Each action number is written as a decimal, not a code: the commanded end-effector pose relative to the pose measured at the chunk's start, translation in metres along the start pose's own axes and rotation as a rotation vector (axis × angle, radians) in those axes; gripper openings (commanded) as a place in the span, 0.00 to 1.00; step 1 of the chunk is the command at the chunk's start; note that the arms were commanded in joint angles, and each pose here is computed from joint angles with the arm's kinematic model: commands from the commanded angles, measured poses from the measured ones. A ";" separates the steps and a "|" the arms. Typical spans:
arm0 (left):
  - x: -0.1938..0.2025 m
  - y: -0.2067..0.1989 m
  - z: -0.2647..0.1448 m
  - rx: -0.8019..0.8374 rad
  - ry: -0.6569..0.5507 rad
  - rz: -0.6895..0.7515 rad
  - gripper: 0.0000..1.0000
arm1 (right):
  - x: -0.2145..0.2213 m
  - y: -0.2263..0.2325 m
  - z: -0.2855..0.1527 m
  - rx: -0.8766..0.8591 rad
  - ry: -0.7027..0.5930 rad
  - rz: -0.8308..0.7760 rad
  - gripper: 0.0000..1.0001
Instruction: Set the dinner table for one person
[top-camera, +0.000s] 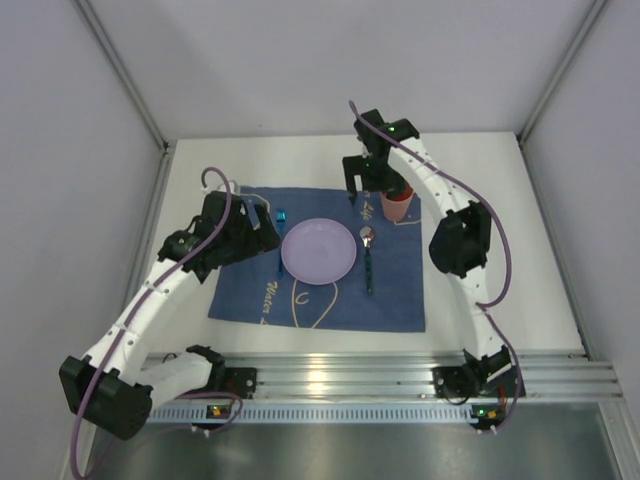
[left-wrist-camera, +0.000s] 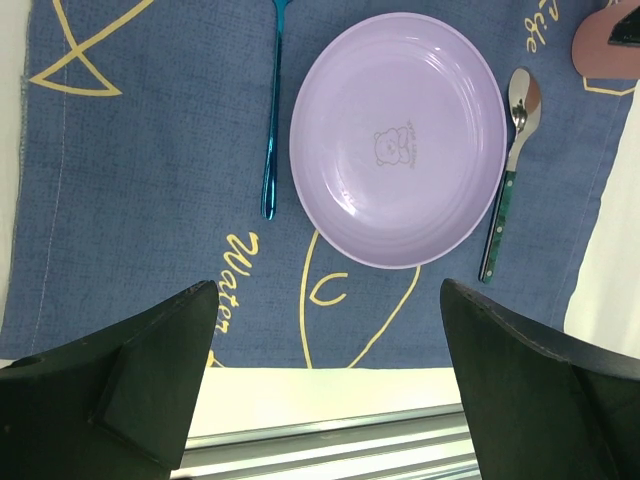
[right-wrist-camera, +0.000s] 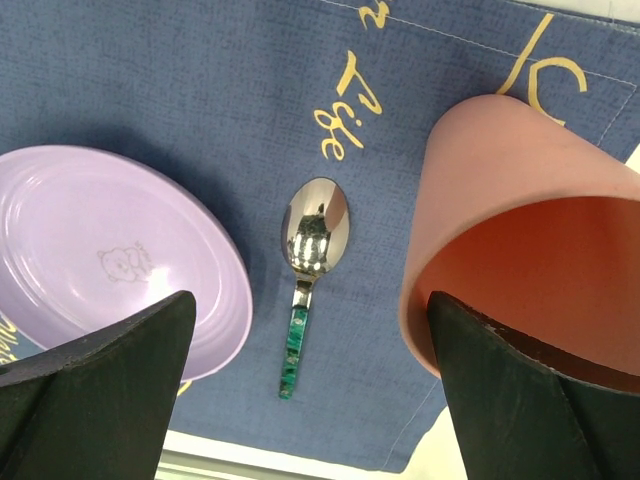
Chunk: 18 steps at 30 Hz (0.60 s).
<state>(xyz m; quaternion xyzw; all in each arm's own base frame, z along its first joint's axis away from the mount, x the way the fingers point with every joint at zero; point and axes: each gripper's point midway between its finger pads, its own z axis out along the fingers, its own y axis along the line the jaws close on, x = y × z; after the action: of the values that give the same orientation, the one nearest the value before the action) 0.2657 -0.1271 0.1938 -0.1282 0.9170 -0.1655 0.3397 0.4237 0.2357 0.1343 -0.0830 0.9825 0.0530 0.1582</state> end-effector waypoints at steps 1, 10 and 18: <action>-0.006 0.003 -0.004 -0.002 -0.034 0.005 0.98 | -0.004 0.001 0.002 0.017 -0.025 -0.004 1.00; -0.012 -0.004 -0.001 0.012 -0.034 0.016 0.98 | -0.015 -0.020 -0.045 0.113 -0.129 -0.013 1.00; -0.033 0.000 0.000 -0.050 -0.077 0.047 0.98 | -0.047 -0.028 -0.179 0.106 -0.509 -0.032 1.00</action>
<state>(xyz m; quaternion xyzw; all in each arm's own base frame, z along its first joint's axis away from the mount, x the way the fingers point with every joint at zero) 0.2749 -0.1236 0.1912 -0.1202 0.9222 -0.1445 0.3378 0.4304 0.2019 0.1997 -0.0757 0.9637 -0.0067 0.2561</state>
